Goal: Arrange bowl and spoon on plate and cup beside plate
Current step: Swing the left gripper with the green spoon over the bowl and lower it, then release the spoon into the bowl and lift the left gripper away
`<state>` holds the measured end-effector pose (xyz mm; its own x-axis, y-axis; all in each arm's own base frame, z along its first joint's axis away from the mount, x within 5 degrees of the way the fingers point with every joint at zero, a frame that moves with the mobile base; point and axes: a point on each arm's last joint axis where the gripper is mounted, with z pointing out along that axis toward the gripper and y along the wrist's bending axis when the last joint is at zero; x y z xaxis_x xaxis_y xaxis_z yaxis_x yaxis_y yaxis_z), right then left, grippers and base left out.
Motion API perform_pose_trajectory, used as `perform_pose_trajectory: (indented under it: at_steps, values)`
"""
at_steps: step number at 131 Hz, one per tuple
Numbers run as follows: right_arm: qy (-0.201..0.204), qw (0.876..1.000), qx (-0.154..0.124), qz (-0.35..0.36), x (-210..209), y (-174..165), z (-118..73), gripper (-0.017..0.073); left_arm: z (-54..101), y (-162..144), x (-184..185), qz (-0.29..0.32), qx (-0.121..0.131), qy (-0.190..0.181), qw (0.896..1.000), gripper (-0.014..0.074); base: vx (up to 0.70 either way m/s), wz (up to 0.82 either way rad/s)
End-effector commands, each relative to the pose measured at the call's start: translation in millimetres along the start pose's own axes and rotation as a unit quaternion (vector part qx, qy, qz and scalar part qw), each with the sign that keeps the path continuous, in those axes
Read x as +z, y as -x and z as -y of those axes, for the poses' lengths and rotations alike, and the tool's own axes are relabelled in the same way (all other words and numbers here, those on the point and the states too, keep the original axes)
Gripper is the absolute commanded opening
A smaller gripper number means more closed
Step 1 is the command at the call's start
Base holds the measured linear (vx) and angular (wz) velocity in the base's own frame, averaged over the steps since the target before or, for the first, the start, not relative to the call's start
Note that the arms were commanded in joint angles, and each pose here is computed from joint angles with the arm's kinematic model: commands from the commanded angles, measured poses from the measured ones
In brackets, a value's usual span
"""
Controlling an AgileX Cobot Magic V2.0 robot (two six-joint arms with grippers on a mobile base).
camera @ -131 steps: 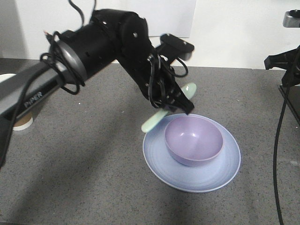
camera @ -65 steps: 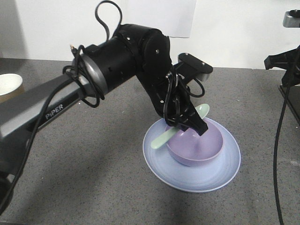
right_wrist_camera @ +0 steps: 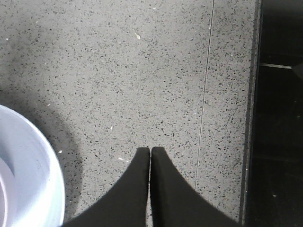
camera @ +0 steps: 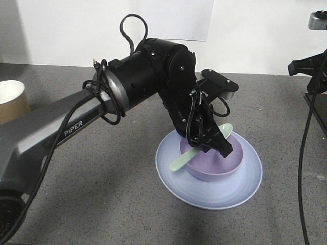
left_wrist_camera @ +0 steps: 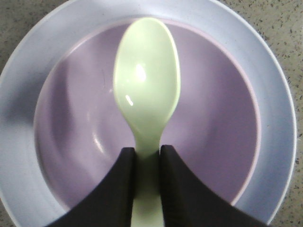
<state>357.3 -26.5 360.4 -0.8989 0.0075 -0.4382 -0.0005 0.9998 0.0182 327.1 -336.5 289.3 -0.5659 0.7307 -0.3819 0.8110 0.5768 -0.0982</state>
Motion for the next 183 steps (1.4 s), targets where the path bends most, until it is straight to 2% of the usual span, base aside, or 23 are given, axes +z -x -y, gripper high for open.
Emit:
perform_pose_trajectory:
  at_steps: [1,65,100,122,132,143,159,183]
  values:
    - [-0.005,0.999,-0.003,0.054,-28,4,0.1,-0.0008,8.7,7,-38,0.056,0.001,-0.002,0.998,0.0034,0.00,0.00]
    - [-0.005,0.999,-0.003,0.054,-28,4,0.1,-0.0008,8.2,7,-38,0.057,-0.010,-0.002,0.998,0.0244,0.00,0.00]
    - [-0.005,0.999,-0.003,0.054,-28,4,0.1,-0.0008,8.7,8,-43,0.070,-0.011,0.000,0.998,0.0254,0.00,0.00]
    - [-0.005,0.999,-0.003,0.054,-28,4,0.1,-0.0008,6.4,9,-63,0.100,-0.006,0.020,0.995,0.0254,0.00,0.00]
    - [-0.005,0.999,-0.003,0.054,-28,4,0.1,-0.0008,-0.9,8,-76,0.114,-0.014,0.036,0.993,0.0254,0.00,0.00]
    - [-0.005,0.999,-0.003,0.053,-28,4,0.1,-0.0008,-13.9,4,-91,0.126,-0.043,0.056,0.989,0.0254,0.00,0.00]
    - [-0.005,0.999,-0.003,0.052,-28,3,0.1,-0.0008,-41.2,-5,-114,0.142,-0.088,0.084,0.982,0.0254,0.00,0.00]
    - [-0.005,0.999,-0.003,0.052,-28,3,0.1,-0.0008,-76.4,-22,-151,0.170,-0.129,0.118,0.970,0.0254,0.00,0.00]
